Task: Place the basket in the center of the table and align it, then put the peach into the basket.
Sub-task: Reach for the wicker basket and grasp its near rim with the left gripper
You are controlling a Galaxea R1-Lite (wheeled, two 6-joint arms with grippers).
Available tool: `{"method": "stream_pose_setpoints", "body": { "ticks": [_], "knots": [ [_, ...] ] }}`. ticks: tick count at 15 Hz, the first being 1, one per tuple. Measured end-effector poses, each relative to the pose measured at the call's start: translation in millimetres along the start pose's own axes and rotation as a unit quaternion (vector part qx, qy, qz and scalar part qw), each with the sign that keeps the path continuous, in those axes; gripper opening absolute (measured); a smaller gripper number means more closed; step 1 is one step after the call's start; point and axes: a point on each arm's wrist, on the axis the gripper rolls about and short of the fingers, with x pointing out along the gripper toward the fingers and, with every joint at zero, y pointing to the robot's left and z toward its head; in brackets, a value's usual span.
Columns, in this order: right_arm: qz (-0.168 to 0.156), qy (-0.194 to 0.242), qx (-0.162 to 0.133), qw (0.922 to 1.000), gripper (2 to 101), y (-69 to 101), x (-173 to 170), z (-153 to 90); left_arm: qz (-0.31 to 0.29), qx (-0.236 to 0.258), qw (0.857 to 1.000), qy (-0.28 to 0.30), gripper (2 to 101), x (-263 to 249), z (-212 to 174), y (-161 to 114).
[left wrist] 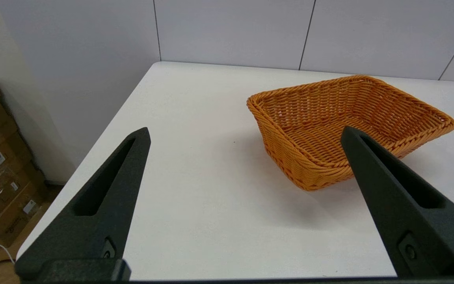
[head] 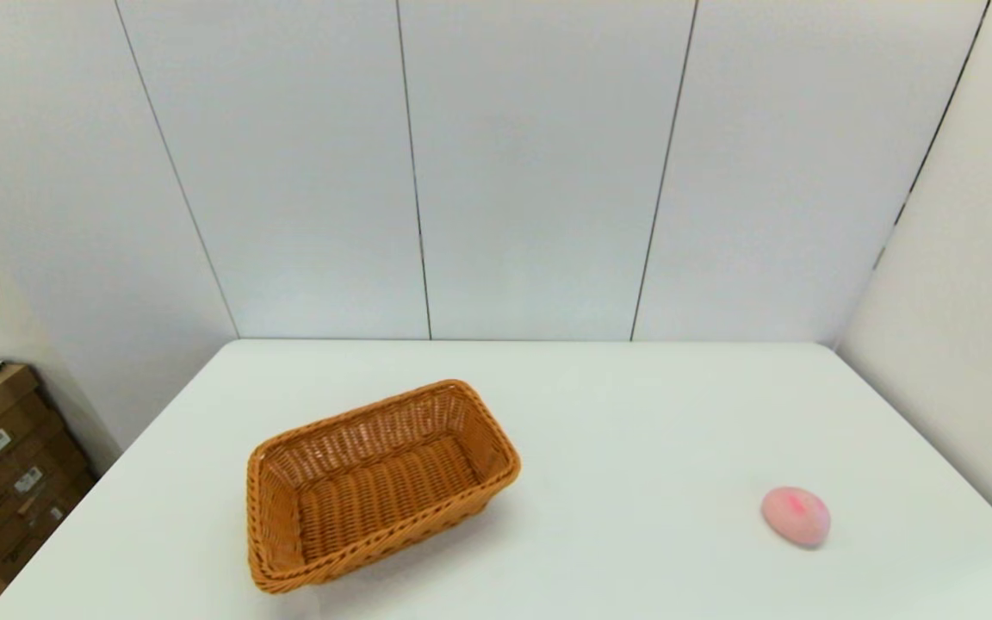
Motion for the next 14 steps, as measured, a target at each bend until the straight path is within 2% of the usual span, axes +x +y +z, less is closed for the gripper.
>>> {"method": "stream_pose_setpoints", "body": {
  "ticks": [8, 11, 14],
  "knots": [
    [-0.001, 0.000, 0.000, 1.0000, 97.1, 0.0, 0, 0, -0.001, 0.001, 1.000, -0.009, 97.8, -1, 5, 0],
    [-0.001, 0.000, -0.001, 1.0000, 97.1, 0.0, 0, 0, -0.016, -0.005, 0.999, -0.040, 97.8, -11, 37, -3],
    [-0.001, 0.001, -0.001, 1.0000, 97.1, 0.0, 0, 0, -0.019, -0.033, 0.999, -0.001, 97.8, -4, 80, -7]
  ]
}}
